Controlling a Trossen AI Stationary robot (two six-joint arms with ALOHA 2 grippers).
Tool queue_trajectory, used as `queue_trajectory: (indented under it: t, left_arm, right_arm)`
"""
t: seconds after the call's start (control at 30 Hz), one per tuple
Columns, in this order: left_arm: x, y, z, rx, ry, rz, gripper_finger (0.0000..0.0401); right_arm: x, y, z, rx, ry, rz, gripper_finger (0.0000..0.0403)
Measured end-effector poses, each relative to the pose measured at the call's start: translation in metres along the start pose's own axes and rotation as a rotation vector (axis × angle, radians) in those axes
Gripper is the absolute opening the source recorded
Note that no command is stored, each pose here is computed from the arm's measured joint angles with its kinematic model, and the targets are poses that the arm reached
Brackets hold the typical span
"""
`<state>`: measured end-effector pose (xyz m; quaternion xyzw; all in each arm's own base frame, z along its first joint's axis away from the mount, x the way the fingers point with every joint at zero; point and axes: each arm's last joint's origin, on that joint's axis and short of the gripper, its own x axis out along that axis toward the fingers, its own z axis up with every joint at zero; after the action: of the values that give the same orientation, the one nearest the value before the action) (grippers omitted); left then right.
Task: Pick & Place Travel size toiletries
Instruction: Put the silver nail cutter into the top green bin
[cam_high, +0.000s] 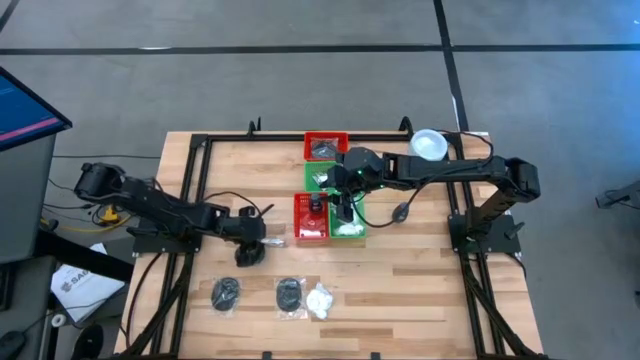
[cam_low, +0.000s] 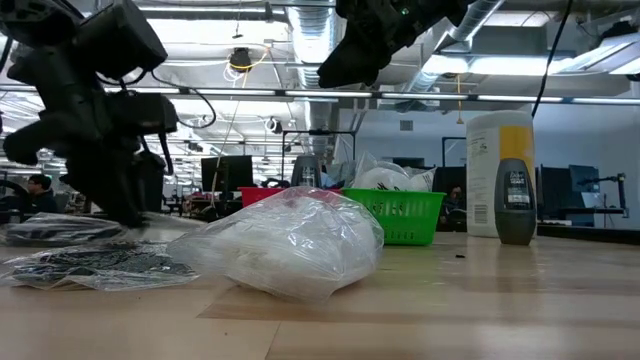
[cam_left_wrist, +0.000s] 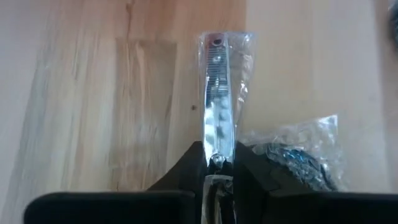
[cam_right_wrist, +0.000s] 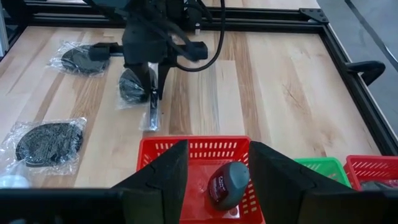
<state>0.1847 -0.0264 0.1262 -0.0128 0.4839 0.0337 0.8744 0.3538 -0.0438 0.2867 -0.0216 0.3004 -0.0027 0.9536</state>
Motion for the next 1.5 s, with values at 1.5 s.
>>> queue_trajectory:
  t: [1.5]
  left_arm:
    - [-0.070,-0.006,0.027,-0.155,-0.519,-0.144,0.0055]
  right_arm:
    - [0.030,0.057,0.007,-0.111,-0.120,0.135,0.0169]
